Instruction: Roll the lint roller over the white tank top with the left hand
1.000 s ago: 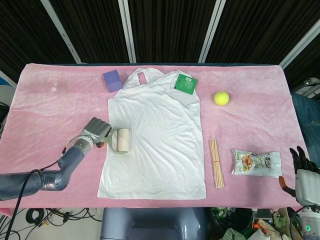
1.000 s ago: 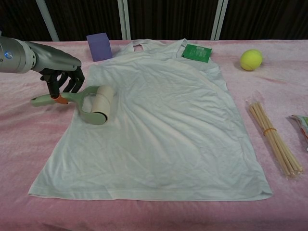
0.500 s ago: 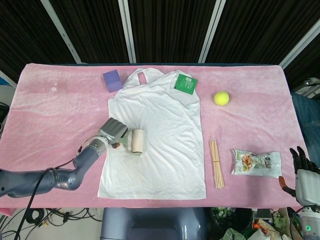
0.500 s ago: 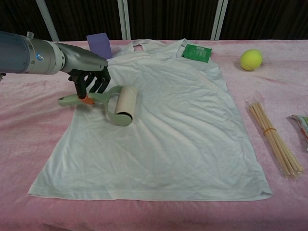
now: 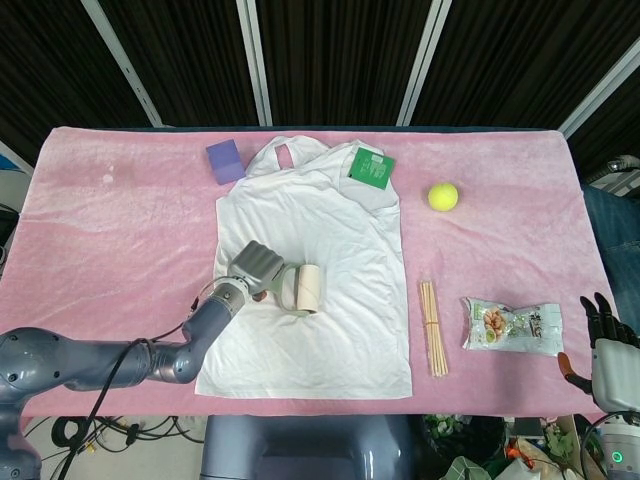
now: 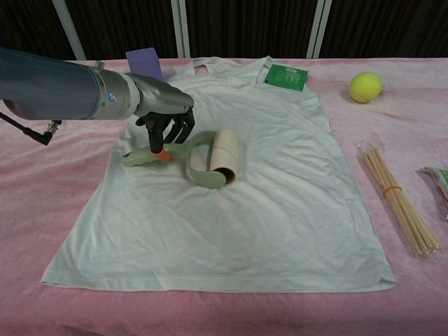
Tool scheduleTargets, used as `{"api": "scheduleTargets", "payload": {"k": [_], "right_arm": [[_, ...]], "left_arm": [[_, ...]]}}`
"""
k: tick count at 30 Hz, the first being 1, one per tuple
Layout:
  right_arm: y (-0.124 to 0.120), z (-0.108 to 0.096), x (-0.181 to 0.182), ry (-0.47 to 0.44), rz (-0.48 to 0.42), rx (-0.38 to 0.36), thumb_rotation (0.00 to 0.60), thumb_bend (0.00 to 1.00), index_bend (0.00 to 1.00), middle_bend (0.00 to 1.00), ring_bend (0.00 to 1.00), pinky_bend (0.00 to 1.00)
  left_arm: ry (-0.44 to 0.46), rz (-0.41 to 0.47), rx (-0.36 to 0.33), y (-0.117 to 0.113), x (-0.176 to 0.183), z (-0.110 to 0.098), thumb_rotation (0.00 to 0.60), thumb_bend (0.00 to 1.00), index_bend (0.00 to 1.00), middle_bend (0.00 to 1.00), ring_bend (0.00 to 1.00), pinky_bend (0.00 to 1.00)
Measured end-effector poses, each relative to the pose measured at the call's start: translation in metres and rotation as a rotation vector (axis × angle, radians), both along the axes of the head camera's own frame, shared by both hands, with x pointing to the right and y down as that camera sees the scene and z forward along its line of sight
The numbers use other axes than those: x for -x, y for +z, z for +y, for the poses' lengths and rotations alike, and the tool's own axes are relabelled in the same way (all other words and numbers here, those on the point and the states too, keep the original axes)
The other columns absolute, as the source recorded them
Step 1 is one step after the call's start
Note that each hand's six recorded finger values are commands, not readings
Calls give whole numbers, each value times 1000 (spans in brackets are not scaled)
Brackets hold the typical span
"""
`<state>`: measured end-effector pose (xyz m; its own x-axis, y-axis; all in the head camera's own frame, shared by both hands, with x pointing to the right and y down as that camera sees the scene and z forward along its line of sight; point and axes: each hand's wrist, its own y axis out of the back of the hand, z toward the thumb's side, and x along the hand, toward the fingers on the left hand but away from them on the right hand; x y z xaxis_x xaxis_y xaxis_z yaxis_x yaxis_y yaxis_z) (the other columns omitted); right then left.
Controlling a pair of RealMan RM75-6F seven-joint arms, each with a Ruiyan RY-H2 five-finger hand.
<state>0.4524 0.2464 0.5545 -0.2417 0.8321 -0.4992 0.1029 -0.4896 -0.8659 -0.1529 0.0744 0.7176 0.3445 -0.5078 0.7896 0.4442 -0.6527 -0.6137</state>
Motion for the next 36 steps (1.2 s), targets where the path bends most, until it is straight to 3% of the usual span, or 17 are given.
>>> {"api": "scheduleTargets", "payload": {"k": [14, 25, 36], "right_arm": [[0, 0, 0, 1, 3, -1, 600, 268, 5, 0, 168, 186], [1, 0, 0, 1, 5, 1, 600, 268, 5, 0, 168, 186], [1, 0, -1, 5, 9, 1, 600, 268, 5, 0, 168, 186]], "left_arm": [[-48, -98, 5, 1, 72, -4, 600, 410, 617, 599, 509, 714], [-85, -33, -10, -7, 80, -10, 600, 410, 623, 600, 509, 714], [-178, -15, -36, -27, 125, -20, 600, 410, 626, 600, 509, 714]]}}
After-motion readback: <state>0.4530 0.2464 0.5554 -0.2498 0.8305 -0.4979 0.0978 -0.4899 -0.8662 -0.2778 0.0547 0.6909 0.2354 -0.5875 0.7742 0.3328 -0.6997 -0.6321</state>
